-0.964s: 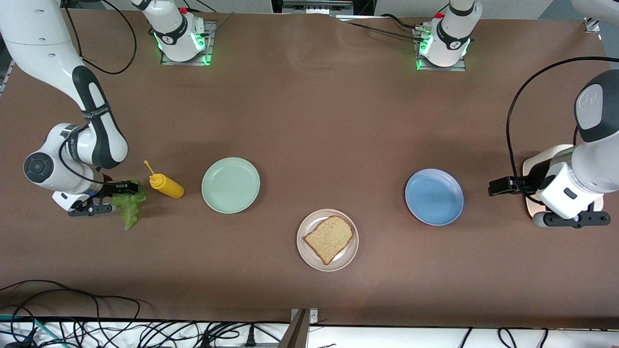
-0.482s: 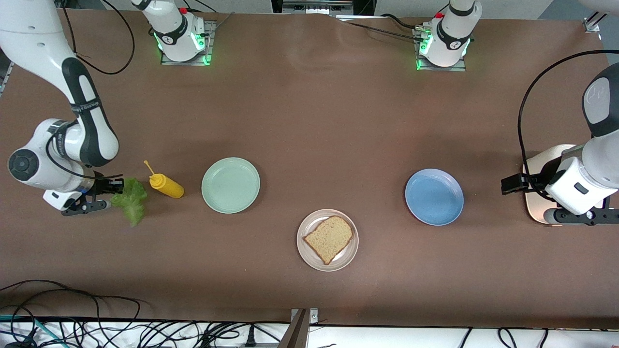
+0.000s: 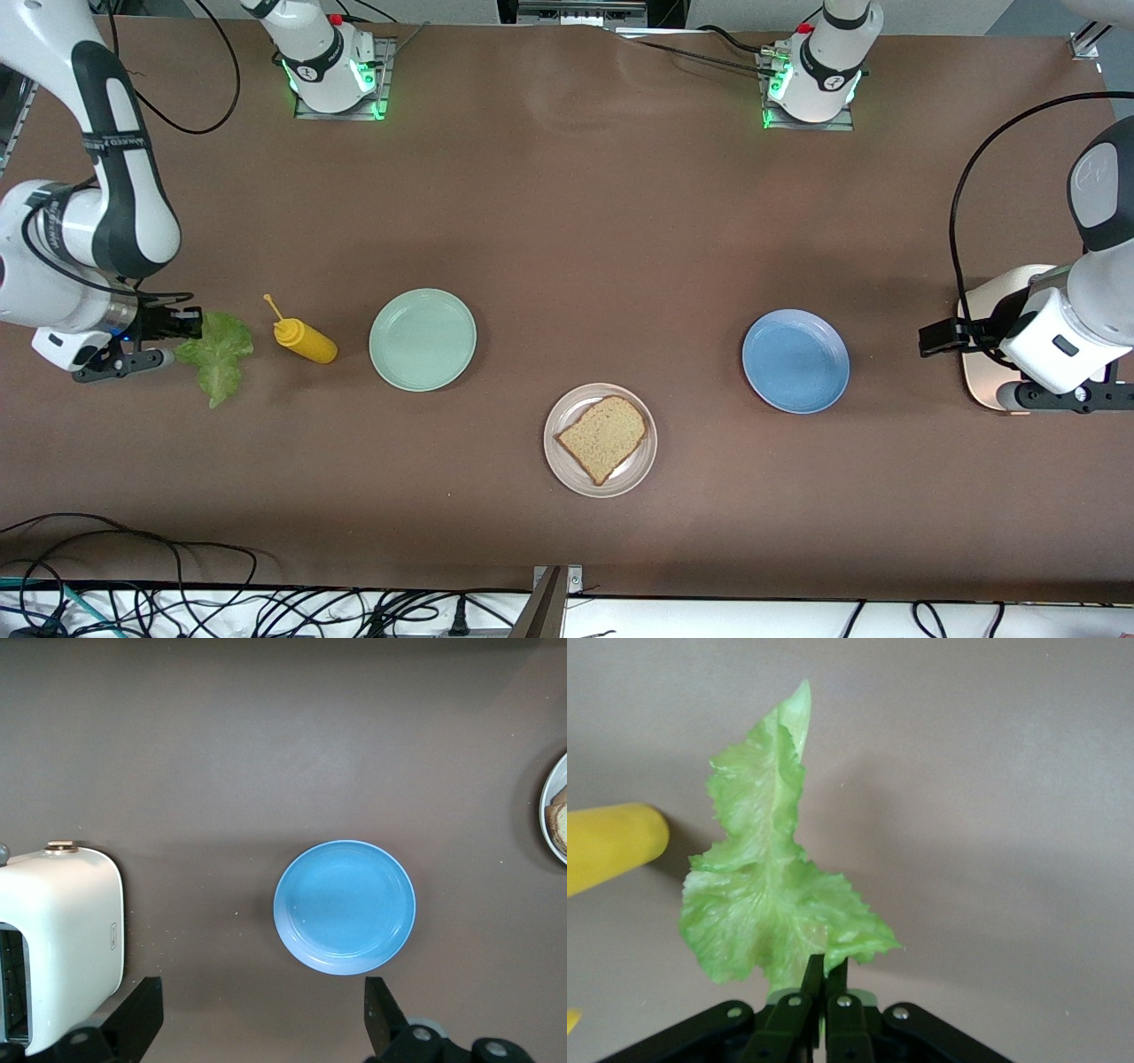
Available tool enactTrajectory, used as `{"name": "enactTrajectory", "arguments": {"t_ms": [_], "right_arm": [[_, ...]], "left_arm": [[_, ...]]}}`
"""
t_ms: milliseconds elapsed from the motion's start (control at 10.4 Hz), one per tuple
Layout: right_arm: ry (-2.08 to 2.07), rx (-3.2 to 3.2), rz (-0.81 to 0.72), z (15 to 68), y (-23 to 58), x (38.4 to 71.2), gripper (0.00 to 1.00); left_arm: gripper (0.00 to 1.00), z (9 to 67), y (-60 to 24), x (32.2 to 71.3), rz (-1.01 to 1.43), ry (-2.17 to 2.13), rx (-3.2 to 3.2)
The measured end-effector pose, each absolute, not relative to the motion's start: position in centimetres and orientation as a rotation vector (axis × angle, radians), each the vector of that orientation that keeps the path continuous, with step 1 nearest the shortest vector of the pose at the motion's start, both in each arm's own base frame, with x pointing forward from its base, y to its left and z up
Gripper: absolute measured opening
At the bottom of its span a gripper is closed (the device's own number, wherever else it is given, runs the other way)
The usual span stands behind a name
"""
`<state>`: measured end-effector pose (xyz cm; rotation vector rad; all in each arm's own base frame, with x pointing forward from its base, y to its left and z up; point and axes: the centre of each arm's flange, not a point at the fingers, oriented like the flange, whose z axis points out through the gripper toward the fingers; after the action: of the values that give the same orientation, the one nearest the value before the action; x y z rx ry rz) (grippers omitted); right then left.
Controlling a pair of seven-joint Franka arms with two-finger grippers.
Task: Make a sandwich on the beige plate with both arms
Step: 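Lift the lettuce leaf off the table with the right gripper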
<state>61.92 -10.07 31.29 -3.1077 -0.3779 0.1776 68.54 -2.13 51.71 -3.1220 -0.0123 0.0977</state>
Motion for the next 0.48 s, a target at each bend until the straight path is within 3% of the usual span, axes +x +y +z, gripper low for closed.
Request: {"name": "enactTrajectory", "arguments": {"t_ms": [482], "right_arm": [[-0.385,-2.987,0.172,42.2,-6.1,60.5,0.04]], "left_arm": [[1.0,51.4,-1.6,68.5,0.11,-0.018,-3.121]]}}
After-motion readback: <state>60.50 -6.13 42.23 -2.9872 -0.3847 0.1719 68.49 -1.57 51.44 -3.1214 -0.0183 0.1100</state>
